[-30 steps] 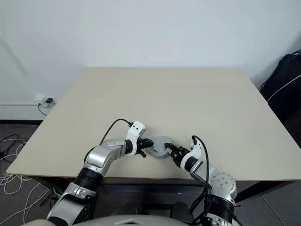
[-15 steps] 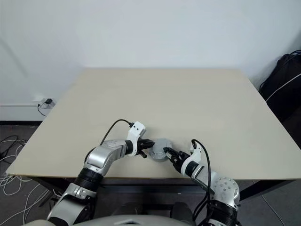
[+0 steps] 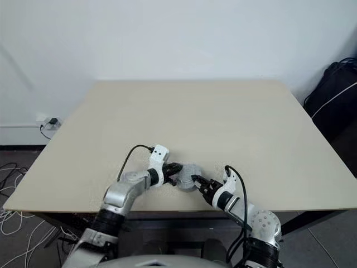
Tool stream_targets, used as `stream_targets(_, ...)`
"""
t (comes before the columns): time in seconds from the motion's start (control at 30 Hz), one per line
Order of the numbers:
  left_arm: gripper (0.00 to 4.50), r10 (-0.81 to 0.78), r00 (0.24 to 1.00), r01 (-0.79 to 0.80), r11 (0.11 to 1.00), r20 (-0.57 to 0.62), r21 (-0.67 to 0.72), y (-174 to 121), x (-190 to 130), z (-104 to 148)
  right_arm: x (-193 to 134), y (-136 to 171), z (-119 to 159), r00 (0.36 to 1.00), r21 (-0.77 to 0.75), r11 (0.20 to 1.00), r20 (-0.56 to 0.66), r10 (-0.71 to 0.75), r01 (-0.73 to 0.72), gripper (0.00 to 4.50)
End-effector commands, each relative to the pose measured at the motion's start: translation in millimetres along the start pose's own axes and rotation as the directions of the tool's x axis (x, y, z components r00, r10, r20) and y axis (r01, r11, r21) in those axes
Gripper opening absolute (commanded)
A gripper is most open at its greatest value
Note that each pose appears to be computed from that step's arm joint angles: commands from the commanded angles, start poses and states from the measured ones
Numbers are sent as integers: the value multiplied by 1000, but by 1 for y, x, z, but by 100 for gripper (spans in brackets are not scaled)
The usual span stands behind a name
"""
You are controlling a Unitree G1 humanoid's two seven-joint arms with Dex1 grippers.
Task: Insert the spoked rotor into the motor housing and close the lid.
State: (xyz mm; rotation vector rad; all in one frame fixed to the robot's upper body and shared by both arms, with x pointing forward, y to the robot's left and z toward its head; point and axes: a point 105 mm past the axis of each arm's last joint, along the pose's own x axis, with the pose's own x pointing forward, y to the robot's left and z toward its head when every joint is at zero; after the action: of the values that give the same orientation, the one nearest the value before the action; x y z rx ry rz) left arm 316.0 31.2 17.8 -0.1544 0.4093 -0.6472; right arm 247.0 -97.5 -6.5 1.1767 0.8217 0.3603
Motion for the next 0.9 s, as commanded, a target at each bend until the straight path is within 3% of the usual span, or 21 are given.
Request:
stream_targets(0.03, 65, 194, 942, -210, 977, 272, 30, 22, -19, 51, 5, 6, -8, 999, 2, 1000, -22, 24, -24, 217)
stream_targets(0.13, 65, 264, 901, -276, 961, 344, -13, 31, -32, 55, 4, 7, -6, 999, 20, 999, 1, 42, -42, 217)
stream_targets(0.2, 65, 205, 900, -151, 974, 385, -166, 29, -41, 53, 4, 9, -4, 998, 32, 998, 14, 57, -57, 217)
stream_targets(0.27, 65, 189, 894, -110, 971, 406, -210, 31, -51, 49, 4, 12, -3, 996, 43, 996, 29, 81, -83, 217)
stream_targets(0.53, 65, 67, 932, 64, 937, 356, -344, 16, -75, 2, 0, 43, 4, 937, 100, 934, 119, 330, -342, 215)
stream_targets(0.77, 65, 11, 925, 145, 914, 380, -380, 2, -83, -8, 3, 56, 6, 902, 115, 897, 134, 411, -426, 215)
stream_targets(0.9, 65, 31, 946, 151, 839, 323, -523, 4, -83, -22, -1, 70, 10, 864, 105, 861, 147, 481, -497, 215)
